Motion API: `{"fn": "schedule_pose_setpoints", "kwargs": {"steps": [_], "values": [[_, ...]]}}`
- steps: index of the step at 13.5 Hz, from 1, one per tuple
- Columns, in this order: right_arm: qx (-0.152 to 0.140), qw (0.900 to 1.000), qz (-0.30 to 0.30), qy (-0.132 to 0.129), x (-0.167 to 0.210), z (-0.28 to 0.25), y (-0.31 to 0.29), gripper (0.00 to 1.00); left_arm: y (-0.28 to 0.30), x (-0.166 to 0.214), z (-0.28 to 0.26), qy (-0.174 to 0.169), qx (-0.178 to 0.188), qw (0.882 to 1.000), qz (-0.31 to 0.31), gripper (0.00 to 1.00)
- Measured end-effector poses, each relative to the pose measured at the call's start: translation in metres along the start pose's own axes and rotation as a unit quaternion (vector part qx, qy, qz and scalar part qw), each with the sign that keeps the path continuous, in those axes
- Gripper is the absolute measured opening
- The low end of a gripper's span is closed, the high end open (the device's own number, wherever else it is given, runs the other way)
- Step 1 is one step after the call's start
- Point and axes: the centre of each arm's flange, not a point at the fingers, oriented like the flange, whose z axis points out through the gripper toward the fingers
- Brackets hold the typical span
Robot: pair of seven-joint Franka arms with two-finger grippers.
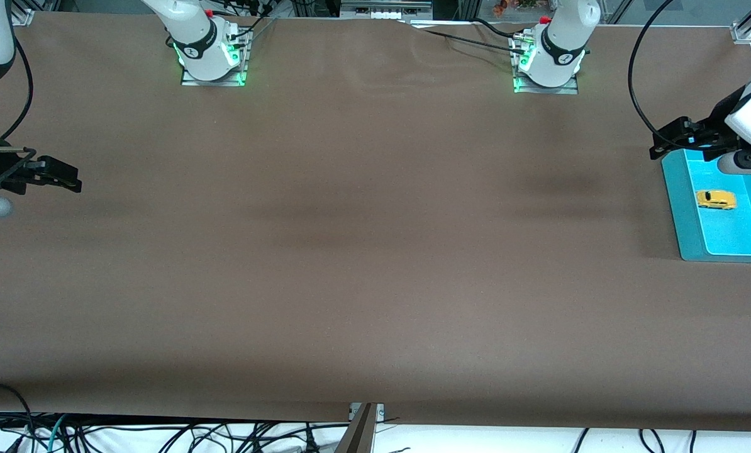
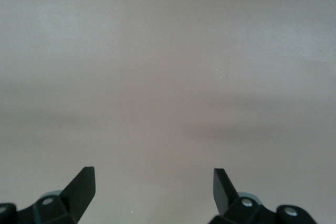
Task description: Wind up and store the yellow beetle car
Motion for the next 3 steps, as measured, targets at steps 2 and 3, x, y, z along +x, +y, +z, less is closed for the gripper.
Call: {"fn": "schedule_pose_setpoints", "kwargs": {"steps": [2,3], "values": [[0.0,1.0,0.0,0.0,0.0,0.0,0.0,1.0,0.0028,-0.002,0.0004,-0.001,0.001,1.0,0.002,1.0],[0.0,1.0,0.0,0.0,0.0,0.0,0.0,1.0,0.0017,-0.0021,0.0007,-0.001,0.001,1.0,0.0,1.0]]}}
